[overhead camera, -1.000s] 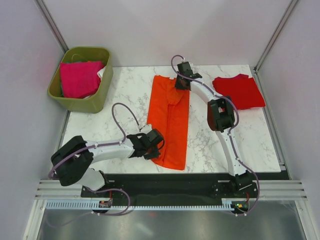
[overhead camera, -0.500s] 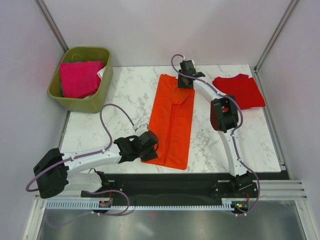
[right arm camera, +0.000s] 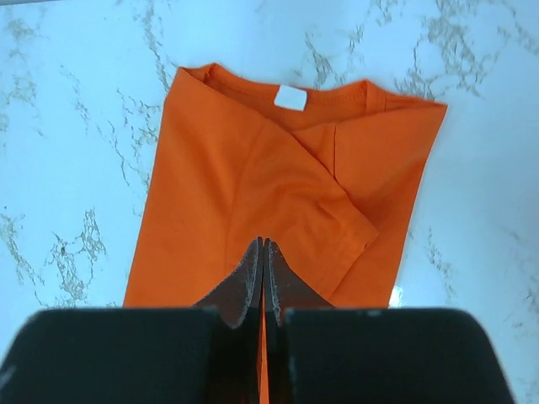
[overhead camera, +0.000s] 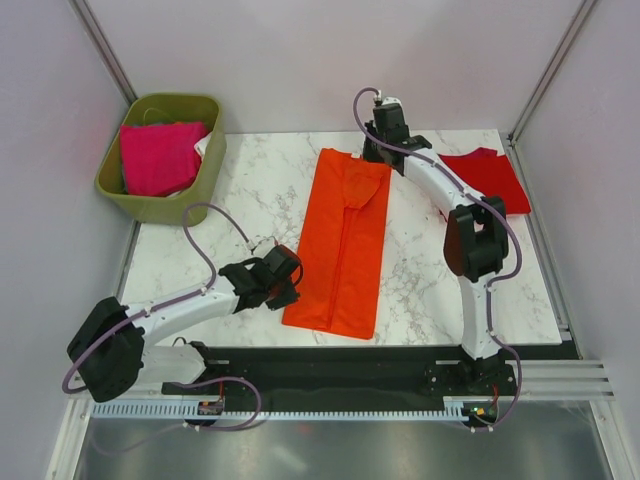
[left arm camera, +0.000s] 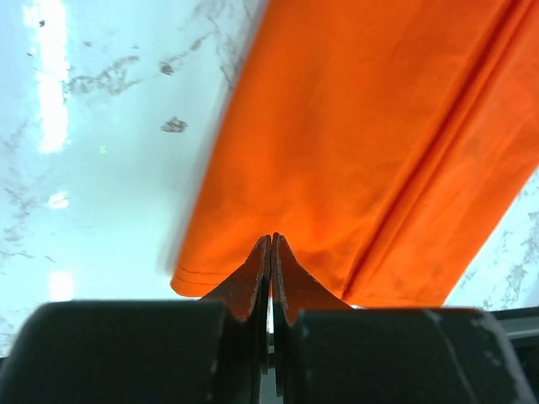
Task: Fold and stack the t-shirts
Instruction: Fold the tshirt
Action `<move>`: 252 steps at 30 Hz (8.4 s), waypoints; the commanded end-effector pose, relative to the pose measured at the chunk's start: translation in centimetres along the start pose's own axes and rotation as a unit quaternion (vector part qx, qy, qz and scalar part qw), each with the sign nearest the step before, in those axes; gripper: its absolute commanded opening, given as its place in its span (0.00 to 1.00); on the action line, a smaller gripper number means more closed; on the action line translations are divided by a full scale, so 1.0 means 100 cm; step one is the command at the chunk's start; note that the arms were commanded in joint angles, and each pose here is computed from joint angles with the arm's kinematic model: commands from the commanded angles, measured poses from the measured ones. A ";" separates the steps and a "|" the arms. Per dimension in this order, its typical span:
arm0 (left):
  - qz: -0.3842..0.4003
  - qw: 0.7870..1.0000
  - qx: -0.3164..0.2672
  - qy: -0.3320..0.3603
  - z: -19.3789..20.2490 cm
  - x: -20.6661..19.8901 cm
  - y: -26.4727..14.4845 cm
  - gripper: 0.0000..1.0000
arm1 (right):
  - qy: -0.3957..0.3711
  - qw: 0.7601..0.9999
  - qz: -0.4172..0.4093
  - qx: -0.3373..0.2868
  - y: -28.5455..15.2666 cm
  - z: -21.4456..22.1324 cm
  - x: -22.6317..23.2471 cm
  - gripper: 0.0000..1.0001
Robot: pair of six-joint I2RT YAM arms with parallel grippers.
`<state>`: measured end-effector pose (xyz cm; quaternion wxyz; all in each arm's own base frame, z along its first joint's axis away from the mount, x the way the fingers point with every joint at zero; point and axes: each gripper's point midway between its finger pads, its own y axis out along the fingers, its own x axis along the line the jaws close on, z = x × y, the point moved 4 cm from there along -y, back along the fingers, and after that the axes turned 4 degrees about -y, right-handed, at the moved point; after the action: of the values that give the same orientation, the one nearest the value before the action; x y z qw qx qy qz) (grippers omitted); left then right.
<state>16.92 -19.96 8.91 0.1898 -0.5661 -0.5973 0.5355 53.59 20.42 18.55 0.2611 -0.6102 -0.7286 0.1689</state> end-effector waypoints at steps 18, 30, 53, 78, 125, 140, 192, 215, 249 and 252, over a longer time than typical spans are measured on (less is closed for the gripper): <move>-0.053 0.997 0.040 0.044 0.022 0.033 0.035 0.02 | 0.043 0.989 0.099 0.097 0.074 0.077 -0.053 0.00; -0.039 0.996 0.068 0.039 0.052 0.035 0.046 0.02 | 0.044 0.990 0.096 0.097 0.112 0.082 -0.056 0.00; 0.123 0.989 0.025 0.079 0.023 -0.008 -0.025 0.20 | 0.040 0.998 -0.024 0.050 -0.087 0.039 0.000 0.32; 0.127 0.984 0.055 0.108 0.041 0.011 -0.013 0.45 | 0.130 0.959 -0.116 0.222 -0.262 0.301 -0.026 0.47; 0.156 0.979 0.111 0.070 0.047 0.011 0.014 0.02 | 0.137 0.944 -0.147 0.260 -0.264 0.320 -0.018 0.00; 0.225 0.970 0.072 0.054 -0.028 -0.038 -0.019 0.02 | 0.111 0.970 -0.144 0.162 -0.256 0.224 0.000 0.00; 0.202 0.978 0.045 -0.028 -0.252 -0.115 0.122 0.22 | 0.208 0.959 -0.081 0.176 -0.011 0.092 -0.077 0.37; 0.171 0.984 0.042 0.010 -0.145 -0.049 0.070 0.60 | 0.179 0.959 -0.106 0.193 -0.112 0.196 -0.070 0.49; 0.128 0.989 0.076 -0.014 -0.116 -0.039 0.125 0.28 | 0.164 0.955 -0.084 0.231 -0.102 0.229 -0.066 0.02; 0.133 0.988 0.074 -0.019 -0.109 -0.040 0.127 0.12 | 0.165 0.955 -0.088 0.229 -0.103 0.227 -0.065 0.00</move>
<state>33.41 -21.33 4.90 0.1468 -0.6244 -0.4659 0.6095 32.73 13.59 4.89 0.5355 -0.4864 -0.6598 0.2032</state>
